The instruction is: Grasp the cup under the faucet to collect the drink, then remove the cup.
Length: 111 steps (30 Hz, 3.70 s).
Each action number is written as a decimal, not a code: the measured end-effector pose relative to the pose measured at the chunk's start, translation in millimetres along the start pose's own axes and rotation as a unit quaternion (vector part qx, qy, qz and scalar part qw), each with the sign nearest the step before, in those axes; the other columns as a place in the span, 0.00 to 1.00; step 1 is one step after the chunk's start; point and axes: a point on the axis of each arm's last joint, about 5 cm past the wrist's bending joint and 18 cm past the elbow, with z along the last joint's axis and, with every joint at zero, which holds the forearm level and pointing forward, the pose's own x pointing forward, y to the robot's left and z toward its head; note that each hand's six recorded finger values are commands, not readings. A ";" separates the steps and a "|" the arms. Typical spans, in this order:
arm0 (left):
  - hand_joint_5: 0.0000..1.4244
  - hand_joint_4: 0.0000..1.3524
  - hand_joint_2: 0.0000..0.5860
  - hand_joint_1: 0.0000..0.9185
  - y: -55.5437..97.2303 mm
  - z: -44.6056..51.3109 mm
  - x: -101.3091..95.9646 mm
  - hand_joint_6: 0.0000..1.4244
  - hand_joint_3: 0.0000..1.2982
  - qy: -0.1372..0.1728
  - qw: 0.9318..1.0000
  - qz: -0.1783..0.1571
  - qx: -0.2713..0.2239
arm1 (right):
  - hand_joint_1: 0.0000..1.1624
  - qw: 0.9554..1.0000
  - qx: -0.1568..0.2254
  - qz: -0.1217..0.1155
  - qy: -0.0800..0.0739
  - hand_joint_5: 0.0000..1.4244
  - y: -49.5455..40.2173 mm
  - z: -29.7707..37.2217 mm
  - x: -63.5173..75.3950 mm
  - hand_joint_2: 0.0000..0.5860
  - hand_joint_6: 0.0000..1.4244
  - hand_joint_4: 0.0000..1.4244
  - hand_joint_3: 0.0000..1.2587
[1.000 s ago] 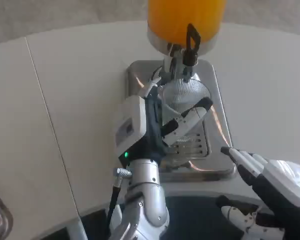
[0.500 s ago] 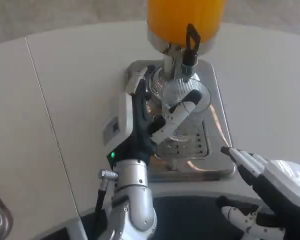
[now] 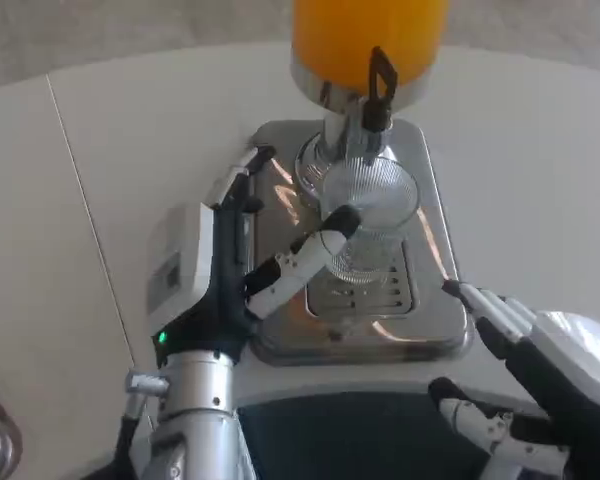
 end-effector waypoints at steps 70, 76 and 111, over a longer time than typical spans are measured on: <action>0.00 0.00 0.16 0.00 133.0 -20.2 -123.6 0.07 0.01 -0.181 0.926 -0.214 0.252 | 0.12 0.949 0.182 -0.197 -0.164 0.00 -39.8 34.2 116.4 0.78 0.00 0.00 0.00; 0.00 0.00 0.16 0.00 138.7 -22.0 -127.6 0.08 0.02 -0.160 0.934 -0.201 0.250 | 0.13 0.946 0.198 -0.192 -0.172 0.00 -35.7 39.2 120.8 0.78 0.00 0.00 0.00; 0.01 0.00 0.16 0.00 134.3 -27.8 -107.9 0.09 0.03 -0.163 0.935 -0.195 0.246 | 0.15 0.924 0.237 -0.169 -0.247 0.00 -21.9 69.3 99.1 0.81 0.00 0.00 0.00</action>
